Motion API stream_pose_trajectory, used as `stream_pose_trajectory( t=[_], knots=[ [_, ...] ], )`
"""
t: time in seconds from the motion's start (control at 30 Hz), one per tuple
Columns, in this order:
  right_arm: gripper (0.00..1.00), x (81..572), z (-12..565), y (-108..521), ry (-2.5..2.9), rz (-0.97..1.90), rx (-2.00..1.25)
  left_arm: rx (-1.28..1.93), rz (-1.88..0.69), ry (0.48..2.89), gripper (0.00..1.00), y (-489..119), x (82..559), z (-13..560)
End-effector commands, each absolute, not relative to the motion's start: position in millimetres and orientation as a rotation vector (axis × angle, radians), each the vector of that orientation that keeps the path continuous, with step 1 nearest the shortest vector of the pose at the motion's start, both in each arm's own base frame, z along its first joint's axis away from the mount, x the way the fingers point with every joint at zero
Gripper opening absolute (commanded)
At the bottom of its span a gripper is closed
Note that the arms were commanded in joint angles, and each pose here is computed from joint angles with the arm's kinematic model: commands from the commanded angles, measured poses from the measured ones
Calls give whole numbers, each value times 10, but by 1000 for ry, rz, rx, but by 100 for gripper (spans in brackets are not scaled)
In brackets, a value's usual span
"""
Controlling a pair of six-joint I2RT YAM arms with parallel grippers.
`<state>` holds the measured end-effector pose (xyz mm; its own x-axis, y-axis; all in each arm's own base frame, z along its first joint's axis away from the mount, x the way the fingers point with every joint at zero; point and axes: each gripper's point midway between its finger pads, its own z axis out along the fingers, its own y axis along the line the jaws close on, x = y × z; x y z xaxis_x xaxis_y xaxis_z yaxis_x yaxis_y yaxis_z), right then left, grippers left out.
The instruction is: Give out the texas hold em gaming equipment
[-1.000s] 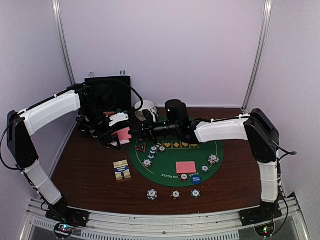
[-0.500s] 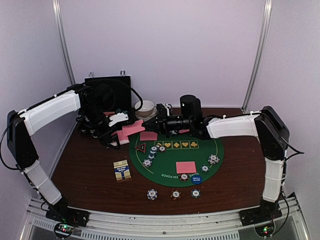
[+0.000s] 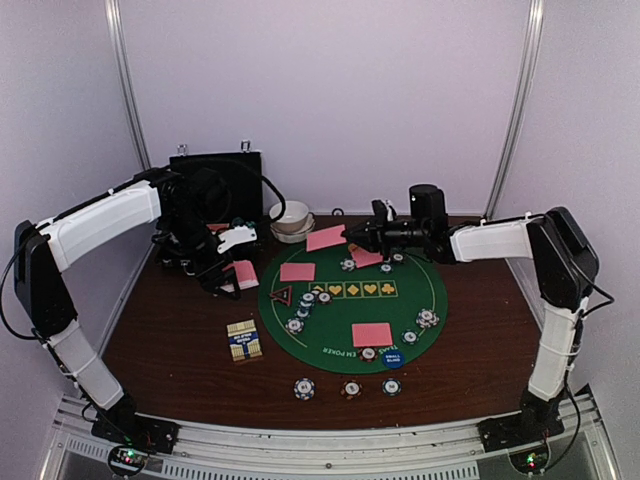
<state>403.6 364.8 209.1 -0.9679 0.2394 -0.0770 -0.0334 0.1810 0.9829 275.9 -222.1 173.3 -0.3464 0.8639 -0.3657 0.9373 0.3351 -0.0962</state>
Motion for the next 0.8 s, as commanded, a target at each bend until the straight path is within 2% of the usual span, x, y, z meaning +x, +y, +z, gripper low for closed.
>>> stream_pose_trajectory(
  t=[0.0,0.17,0.33,0.77],
  knots=[
    [0,4327,1988,3111,2298,1638,201,1621,-425,2313,0,-2219,2765,1811],
    [0,4643,1661,2695,2386,1406,253,1620,-427,2311,0,-2220,2763,1825],
    [0,4874,1372,2544,2449,1253,263,1620,-433,2315,0,-2221,2753,1817],
    [0,5027,937,2339,2593,947,223,1627,-445,2310,0,-2215,2713,1829]
  ],
)
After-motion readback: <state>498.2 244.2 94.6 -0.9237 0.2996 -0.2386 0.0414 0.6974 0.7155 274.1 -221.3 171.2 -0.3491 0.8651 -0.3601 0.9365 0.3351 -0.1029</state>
